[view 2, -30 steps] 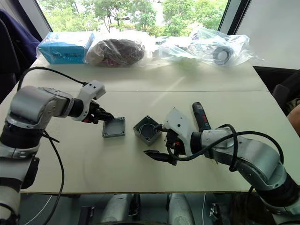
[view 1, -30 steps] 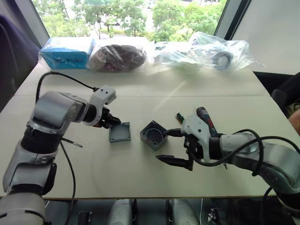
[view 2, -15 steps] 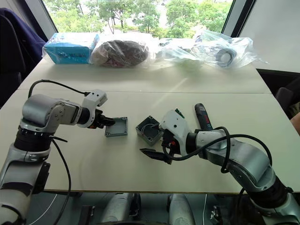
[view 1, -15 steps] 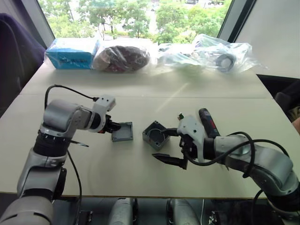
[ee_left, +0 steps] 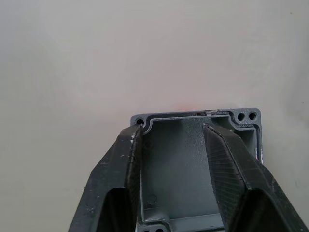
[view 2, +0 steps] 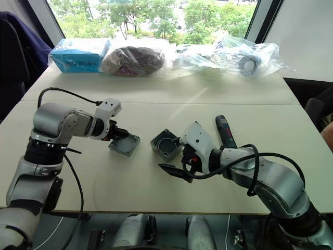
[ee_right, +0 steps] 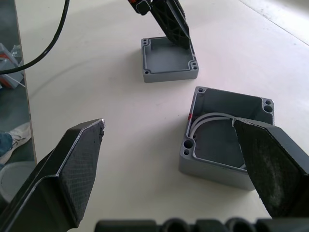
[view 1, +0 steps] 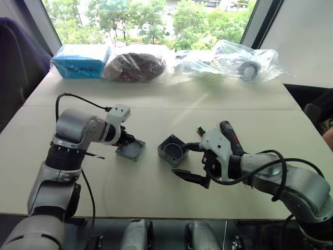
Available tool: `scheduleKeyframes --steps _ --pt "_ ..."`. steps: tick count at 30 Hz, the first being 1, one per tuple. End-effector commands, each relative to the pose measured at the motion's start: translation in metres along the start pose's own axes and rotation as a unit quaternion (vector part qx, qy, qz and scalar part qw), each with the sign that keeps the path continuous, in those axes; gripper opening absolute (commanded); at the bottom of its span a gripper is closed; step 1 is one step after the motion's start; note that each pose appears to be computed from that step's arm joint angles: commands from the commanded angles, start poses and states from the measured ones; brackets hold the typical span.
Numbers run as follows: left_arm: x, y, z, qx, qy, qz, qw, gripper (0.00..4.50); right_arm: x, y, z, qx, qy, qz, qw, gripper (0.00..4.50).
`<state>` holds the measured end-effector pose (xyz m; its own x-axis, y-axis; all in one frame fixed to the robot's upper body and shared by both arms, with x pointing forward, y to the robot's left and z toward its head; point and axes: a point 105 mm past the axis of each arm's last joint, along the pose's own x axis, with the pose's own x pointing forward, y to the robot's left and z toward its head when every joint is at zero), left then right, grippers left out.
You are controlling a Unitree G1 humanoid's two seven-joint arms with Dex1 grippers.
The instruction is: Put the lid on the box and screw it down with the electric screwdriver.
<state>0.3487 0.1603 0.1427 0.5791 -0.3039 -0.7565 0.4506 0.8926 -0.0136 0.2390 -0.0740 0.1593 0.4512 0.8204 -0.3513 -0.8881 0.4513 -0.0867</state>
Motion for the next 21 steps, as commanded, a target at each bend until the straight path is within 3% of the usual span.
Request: scheduleKeyframes --steps 1,3,4,13,21 --pt "-0.022 0.003 0.020 0.027 -0.037 0.017 0.999 3.67 -0.003 0.002 0.010 -0.015 -0.023 -0.002 1.000 4.50" --pt "-0.028 0.010 0.022 0.027 -0.042 0.033 0.998 4.37 -0.002 0.001 0.009 -0.015 -0.022 0.000 1.000 4.50" --pt "-0.030 0.012 0.022 0.029 -0.041 0.037 0.998 4.44 -0.002 0.001 0.009 -0.015 -0.022 0.001 1.000 4.50" --pt "-0.022 0.018 -0.008 0.006 -0.009 0.035 0.999 4.44 -0.003 0.003 0.009 -0.017 -0.013 0.027 0.999 4.50" --pt "-0.012 0.009 -0.009 -0.008 -0.013 0.020 1.000 4.44 -0.006 0.002 0.008 -0.018 -0.006 0.028 0.999 4.50"
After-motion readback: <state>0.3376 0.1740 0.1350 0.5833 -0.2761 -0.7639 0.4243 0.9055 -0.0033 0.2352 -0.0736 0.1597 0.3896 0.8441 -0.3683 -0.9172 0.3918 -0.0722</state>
